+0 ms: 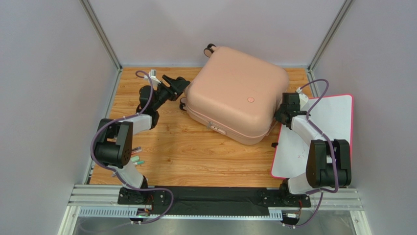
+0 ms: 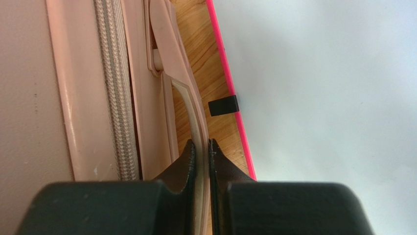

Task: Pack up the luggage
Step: Zip the luggage at the center of the board.

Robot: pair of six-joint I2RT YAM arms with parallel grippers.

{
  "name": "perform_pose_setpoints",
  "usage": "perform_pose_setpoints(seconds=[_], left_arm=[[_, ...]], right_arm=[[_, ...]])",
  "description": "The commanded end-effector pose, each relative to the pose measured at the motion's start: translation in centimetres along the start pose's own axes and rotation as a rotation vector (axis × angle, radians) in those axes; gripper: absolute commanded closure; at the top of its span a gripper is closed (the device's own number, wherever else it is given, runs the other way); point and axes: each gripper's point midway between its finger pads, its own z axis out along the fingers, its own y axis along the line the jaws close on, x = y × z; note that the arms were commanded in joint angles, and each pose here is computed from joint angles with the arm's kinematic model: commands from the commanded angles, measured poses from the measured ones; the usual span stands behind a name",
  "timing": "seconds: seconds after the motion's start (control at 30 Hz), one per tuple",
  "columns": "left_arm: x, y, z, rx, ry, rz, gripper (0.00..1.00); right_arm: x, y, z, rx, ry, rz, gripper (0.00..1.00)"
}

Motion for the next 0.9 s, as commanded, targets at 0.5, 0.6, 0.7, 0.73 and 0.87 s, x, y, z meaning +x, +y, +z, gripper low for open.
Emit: perform_pose_setpoints(seconds=[0.5,0.6,0.7,0.73,0.87], left_arm=[[-1.6,-6.9,0.0,0.201,-0.042,0.177,1.0],[-2.2,-9.2,-1.0,0.241,-0.068,0.214,1.0],[-2.6,-11.0,-1.9,0.273,-0.09,0.241,1.0],[-2.7,-11.7,-2.3,0.284,-0.096,0.248,1.0],[-2.5,-12.2,-3.0,0.292,-0.095,0.251,1.0]], right_arm=[[5.9,-3.4,0.9,0.108,0.19,-0.052,1.0],[5.9,-3.4,0.9,0.11,0.193,-0.051,1.0],[5.9,-3.3,0.9,0.108,0.194,-0.052,1.0],[5.9,-3.3,1.0,0.112,0.195,-0.05,1.0],[5.7,-3.3,1.0,0.115,0.195,-0.055,1.0]])
